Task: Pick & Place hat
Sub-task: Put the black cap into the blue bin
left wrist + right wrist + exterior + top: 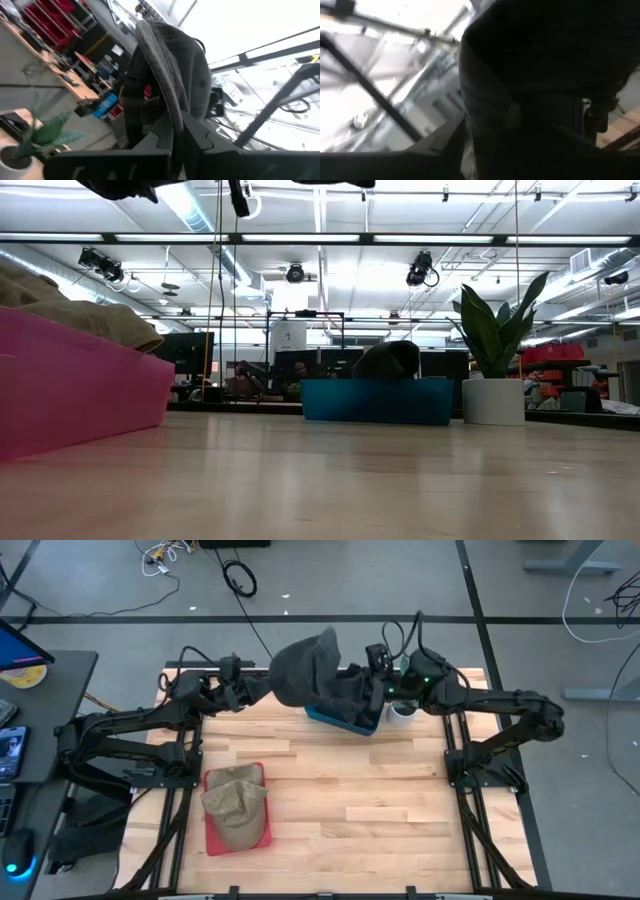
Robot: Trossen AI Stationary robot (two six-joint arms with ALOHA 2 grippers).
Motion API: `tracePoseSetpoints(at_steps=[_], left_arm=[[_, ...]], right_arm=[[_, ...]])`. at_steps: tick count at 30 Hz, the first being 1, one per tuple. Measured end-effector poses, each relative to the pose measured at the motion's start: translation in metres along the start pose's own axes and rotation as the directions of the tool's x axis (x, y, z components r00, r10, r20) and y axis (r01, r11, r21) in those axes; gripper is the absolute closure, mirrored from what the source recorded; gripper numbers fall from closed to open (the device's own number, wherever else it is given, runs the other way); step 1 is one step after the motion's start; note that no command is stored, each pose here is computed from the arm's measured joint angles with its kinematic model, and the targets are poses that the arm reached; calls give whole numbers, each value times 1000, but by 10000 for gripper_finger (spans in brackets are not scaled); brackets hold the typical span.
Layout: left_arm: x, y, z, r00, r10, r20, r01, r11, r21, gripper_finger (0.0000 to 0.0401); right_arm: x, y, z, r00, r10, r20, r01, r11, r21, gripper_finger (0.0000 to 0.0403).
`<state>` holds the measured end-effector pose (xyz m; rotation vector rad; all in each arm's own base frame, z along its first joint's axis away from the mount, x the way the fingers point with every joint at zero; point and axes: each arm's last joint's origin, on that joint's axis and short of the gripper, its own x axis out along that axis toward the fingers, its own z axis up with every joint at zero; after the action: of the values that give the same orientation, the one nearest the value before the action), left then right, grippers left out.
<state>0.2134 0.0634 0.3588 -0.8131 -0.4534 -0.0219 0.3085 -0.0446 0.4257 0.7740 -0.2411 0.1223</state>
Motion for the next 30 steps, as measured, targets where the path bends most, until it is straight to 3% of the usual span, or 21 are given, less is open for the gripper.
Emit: tracePoseSetpoints(at_steps=[3,7,16,23,30], left_arm=[[0,-1,-1,999,-31,-38,30,999,-22,389],[0,-3,-2,994,-76,-79,71,996,-56,389],[-1,-9,-1,979,-169,-118,163,985,-57,389],[-1,-9,-1,978,-171,-119,165,985,-56,389],[-1,-10,0,975,-183,-124,177,982,-60,389]], right_arm=[[-5,-1,3,995,35,-93,-40,998,-57,193],[-15,6,8,990,51,-129,-73,983,-169,173],[-50,18,25,985,-48,-164,-10,942,-335,170],[-58,16,33,973,25,-230,-94,951,-295,159],[-57,13,36,955,89,-284,-179,935,-307,105]])
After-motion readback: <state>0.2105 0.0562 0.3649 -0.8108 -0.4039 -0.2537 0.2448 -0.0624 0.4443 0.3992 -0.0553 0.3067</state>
